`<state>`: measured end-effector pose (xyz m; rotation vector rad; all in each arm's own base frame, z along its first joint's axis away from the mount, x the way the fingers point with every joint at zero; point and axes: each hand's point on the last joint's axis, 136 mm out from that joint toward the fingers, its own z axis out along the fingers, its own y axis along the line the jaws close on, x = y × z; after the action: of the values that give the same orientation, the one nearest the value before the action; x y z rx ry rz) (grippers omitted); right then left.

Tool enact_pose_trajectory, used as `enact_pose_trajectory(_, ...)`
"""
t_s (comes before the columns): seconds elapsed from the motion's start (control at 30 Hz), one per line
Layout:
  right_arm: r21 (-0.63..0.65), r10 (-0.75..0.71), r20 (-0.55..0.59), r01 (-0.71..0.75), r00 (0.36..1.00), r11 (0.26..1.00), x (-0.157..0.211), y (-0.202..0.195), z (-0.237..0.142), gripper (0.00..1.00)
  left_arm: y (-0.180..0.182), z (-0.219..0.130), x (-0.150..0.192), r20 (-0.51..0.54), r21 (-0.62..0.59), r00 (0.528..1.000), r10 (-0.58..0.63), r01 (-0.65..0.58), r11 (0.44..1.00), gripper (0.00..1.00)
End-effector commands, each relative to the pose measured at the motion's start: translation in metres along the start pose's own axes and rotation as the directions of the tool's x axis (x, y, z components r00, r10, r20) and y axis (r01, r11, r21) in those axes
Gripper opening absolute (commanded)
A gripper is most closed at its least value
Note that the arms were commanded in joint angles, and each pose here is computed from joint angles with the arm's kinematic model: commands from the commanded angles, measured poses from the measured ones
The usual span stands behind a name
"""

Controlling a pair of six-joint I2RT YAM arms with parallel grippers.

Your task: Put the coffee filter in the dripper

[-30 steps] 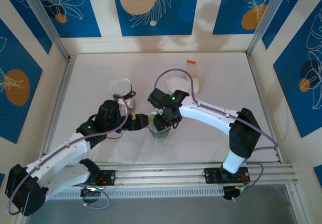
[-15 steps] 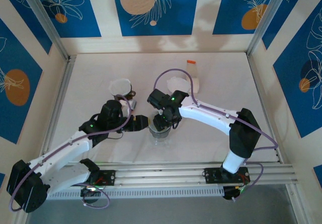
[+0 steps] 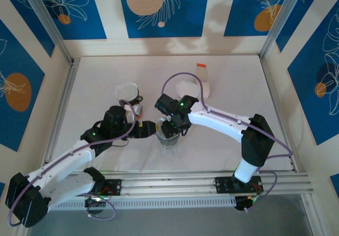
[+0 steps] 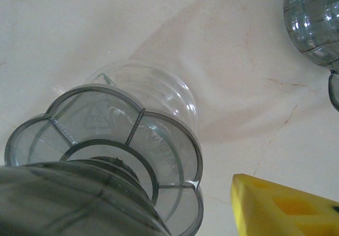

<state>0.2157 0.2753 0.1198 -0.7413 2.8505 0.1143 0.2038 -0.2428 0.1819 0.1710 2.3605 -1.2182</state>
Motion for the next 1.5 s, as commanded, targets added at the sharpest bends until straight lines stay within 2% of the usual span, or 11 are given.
enact_pose_trajectory(0.0, 0.030, 0.004, 0.000, -0.004, 1.000, 1.000, 0.000, -0.002, 0.000, 0.61, 0.003, 0.004, -0.006, 0.010, -0.005, 1.000, -0.001, 0.001, 1.000, 0.69)
enact_pose_trajectory(0.33, 0.033, 0.005, 0.011, -0.005, 1.000, 0.999, -0.003, -0.002, -0.003, 0.61, 0.012, 0.005, 0.003, -0.019, -0.035, 1.000, -0.015, 0.014, 0.999, 0.64)
enact_pose_trajectory(0.73, 0.018, 0.019, 0.074, -0.020, 0.997, 1.000, -0.013, -0.002, -0.024, 0.61, 0.018, 0.006, 0.011, -0.048, -0.051, 0.998, -0.030, 0.027, 0.998, 0.60)
enact_pose_trajectory(0.93, 0.009, 0.034, 0.138, -0.035, 0.990, 0.999, -0.021, -0.004, -0.049, 0.61, 0.018, 0.006, 0.011, -0.049, -0.053, 0.998, -0.031, 0.028, 0.998, 0.60)
enact_pose_trajectory(1.23, 0.018, 0.072, 0.294, -0.081, 0.953, 0.997, -0.031, -0.021, -0.111, 0.62, 0.017, 0.006, 0.009, -0.042, -0.050, 0.999, -0.035, 0.033, 0.998, 0.61)
enact_pose_trajectory(1.47, -0.042, 0.090, 0.414, -0.080, 0.906, 0.996, -0.028, -0.025, -0.140, 0.62, 0.007, 0.006, 0.002, -0.023, -0.017, 0.999, -0.042, 0.041, 0.999, 0.68)
